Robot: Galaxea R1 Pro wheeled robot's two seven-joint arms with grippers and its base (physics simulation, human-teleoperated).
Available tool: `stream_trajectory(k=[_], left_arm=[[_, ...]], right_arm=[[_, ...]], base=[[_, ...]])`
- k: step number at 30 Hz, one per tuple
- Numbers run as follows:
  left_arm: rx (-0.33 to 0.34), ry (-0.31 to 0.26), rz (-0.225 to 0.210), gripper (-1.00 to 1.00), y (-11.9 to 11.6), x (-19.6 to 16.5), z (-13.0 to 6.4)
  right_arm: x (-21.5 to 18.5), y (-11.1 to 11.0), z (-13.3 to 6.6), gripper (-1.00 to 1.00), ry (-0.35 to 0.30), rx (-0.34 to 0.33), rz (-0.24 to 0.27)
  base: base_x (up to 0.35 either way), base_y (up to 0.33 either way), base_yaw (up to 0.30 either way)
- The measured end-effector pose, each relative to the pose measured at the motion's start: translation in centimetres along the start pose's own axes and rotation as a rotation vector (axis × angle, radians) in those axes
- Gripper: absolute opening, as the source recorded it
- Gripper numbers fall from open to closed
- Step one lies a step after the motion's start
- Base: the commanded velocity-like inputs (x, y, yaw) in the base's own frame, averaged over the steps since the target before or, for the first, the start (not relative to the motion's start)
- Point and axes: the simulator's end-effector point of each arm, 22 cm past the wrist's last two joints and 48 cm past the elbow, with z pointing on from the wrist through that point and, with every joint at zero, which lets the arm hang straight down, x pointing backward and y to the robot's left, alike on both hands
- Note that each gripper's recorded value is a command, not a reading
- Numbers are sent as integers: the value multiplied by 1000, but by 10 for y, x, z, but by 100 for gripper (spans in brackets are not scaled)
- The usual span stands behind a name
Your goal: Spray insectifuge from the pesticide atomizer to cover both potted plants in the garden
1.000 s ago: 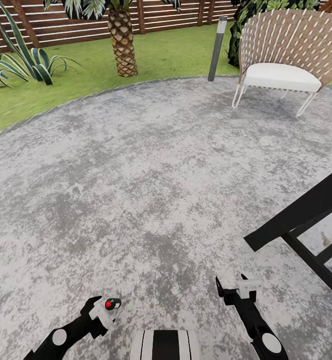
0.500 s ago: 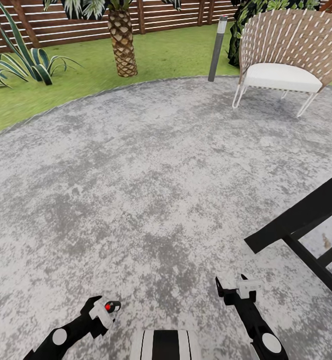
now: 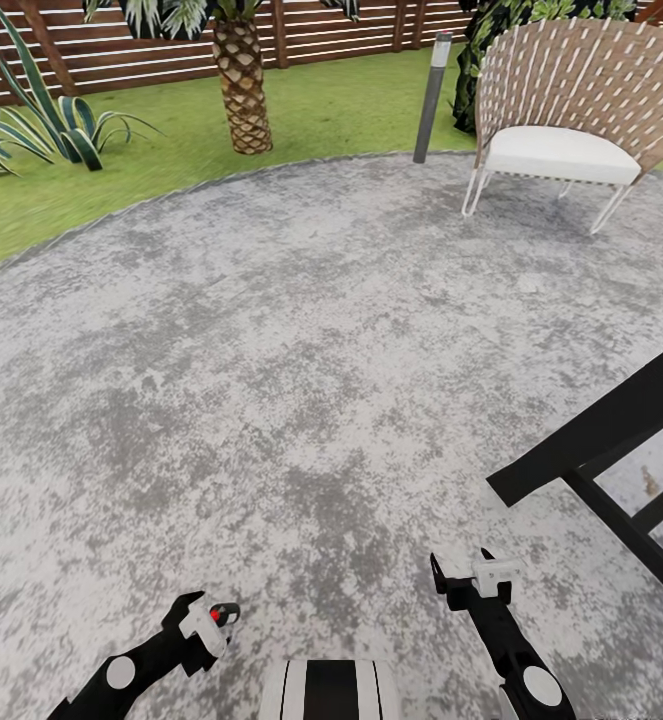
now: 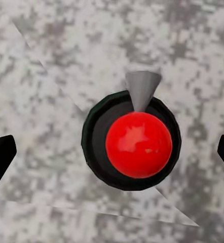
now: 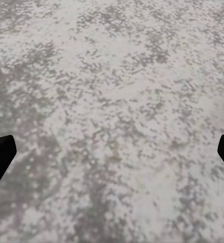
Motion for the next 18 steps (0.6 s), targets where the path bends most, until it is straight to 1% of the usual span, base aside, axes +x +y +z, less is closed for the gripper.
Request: stream_trajectory(k=[18], left_arm=[[-1, 3, 2, 100, 0, 1, 0]], right_arm=[[0, 0, 0, 100, 0, 0, 0]], base=[[0, 0, -6]])
